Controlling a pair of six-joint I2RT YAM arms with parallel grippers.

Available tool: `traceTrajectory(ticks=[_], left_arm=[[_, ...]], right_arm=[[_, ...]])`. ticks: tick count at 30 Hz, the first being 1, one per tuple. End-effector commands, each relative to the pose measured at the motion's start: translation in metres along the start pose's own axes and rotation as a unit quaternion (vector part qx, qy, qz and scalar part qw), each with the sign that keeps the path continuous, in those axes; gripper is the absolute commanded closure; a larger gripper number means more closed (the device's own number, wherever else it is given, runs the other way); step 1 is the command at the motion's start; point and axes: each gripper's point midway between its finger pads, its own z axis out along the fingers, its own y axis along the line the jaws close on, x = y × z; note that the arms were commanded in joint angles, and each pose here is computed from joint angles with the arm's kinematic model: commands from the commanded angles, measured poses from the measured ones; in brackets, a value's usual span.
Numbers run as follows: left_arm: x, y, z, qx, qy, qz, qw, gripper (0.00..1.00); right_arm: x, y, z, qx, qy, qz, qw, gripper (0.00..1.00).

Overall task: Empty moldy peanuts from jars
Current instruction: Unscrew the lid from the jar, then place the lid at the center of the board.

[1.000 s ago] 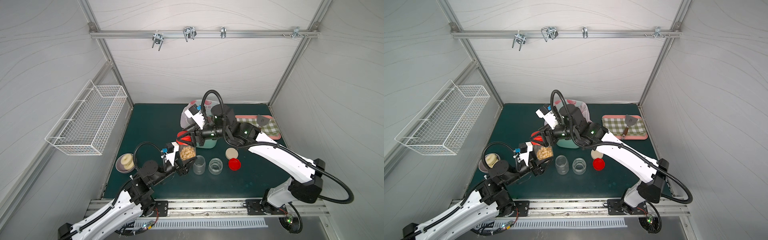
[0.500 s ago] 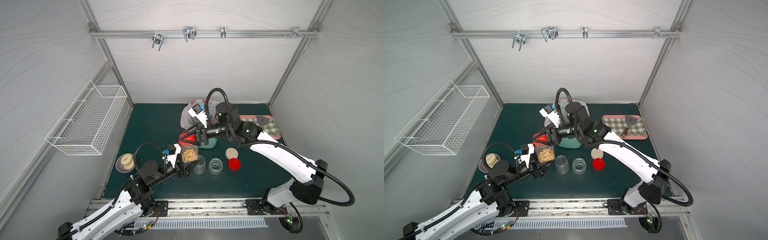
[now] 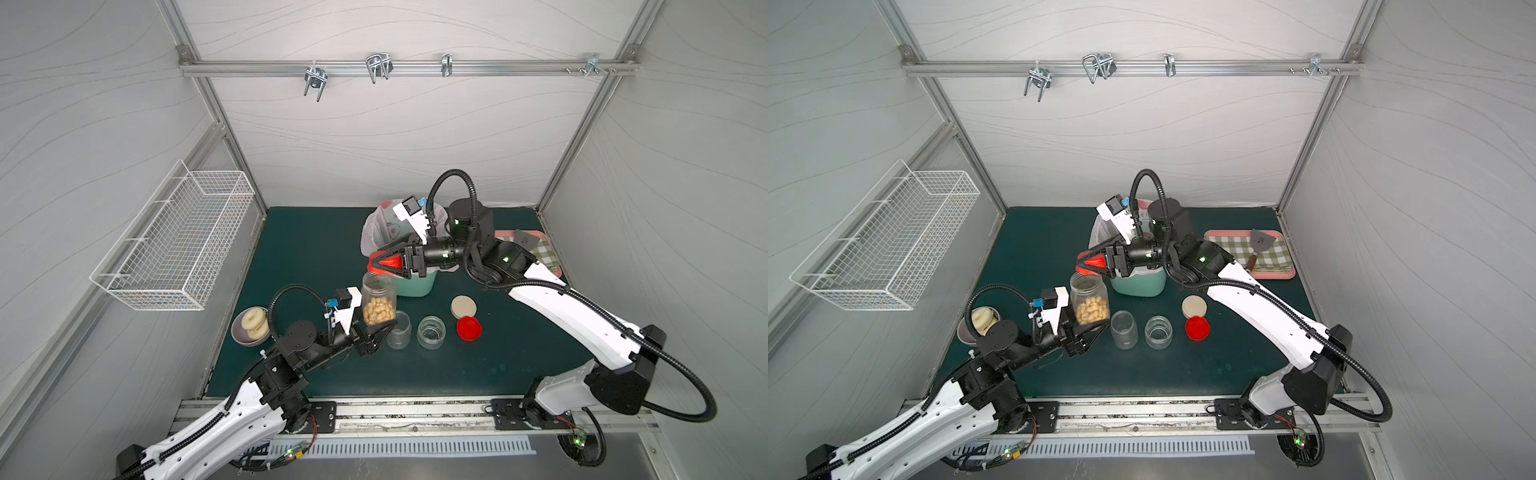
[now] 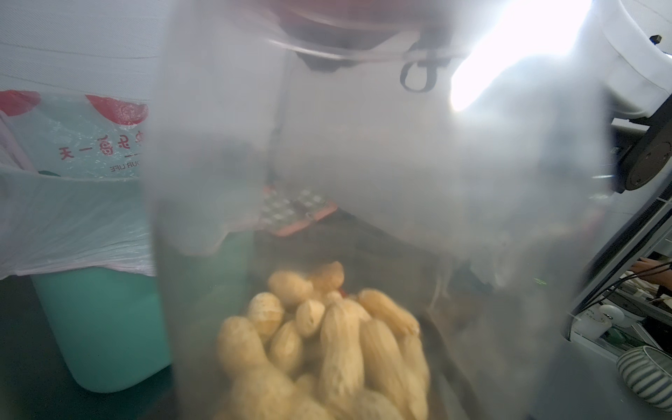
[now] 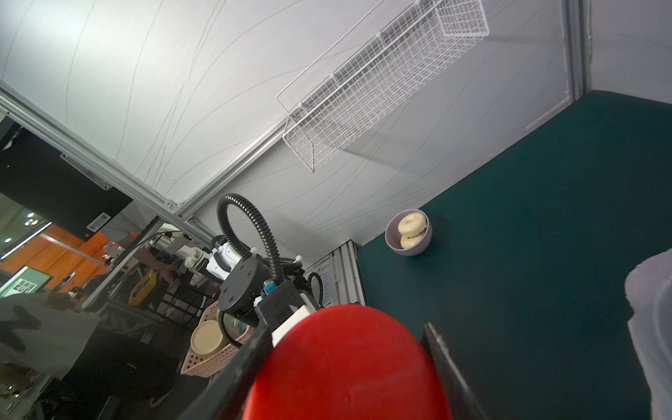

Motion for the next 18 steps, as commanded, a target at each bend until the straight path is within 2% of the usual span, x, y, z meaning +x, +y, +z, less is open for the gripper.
traceTrajectory(ticks=[1,8,18], left_arm=[[-0.023,-0.008,-0.003,0.013,-0.037,0.017,0.999,0.72],[-0.022,-0.007,-0.003,0.008,-0.037,0.018,0.999,0.72],[-0.021,0.008,-0.006,-0.035,-0.031,0.017,0.999,0.73]], right_arm=[[-0.028,0.009,-0.015,0.008,-0.045,-0.021,0.999,0.55],[-0.033,-0.004,-0.028,0.05,-0.064,-0.022,0.996,0.55],[-0.018,-0.027,-0.076,0.17,-0.081,-0.021,0.982,0.55]])
